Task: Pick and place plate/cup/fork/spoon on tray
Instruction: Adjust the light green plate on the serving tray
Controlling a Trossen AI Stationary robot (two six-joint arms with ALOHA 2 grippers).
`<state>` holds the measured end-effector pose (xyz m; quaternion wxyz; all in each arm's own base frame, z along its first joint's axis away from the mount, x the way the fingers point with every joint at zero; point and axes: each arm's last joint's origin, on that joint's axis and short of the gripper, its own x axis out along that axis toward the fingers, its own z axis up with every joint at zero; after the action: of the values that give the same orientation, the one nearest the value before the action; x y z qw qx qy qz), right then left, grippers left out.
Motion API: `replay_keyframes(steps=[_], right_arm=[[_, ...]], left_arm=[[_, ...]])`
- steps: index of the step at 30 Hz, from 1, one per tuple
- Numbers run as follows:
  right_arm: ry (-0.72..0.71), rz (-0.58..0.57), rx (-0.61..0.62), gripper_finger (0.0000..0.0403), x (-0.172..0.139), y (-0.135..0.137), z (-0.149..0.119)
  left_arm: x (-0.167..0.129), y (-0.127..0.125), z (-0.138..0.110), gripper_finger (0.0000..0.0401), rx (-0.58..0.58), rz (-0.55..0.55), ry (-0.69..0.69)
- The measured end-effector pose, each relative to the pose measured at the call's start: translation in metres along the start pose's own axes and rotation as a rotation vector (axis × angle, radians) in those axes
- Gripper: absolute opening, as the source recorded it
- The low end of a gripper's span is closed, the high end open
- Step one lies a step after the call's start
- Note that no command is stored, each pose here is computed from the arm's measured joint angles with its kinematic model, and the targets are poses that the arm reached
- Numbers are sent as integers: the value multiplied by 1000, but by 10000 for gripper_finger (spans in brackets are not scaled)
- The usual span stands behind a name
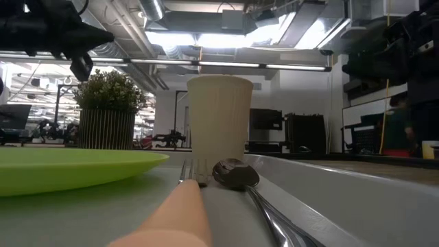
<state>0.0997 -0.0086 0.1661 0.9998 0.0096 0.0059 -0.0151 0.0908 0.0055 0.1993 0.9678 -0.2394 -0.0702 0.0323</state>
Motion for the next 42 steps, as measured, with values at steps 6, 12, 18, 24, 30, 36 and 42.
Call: replay_keyframes(steps=[6,12,18,24,30,36,42], right_arm=[[1,0,0,92,0,0,0],[2,0,0,92,0,0,0],[2,0,0,92,0,0,0],[2,1,-1,92,0,0,0],[2,1,0,92,0,0,0],[2,1,-1,92,0,0,0],[2,0,0,92,0,0,0]], left_arm=[[7,-4,-10,0,-4,-75,141],[19,-12,-31,0,-6,-147,353],[31,-41,-36,0,28,-226,509],[43,-73,-57,0,213,-274,688],[40,-81,-92,0,249,-278,896],[39,-79,-111,0,216,-140,954],[39,-78,-128,0,263,-101,978]])
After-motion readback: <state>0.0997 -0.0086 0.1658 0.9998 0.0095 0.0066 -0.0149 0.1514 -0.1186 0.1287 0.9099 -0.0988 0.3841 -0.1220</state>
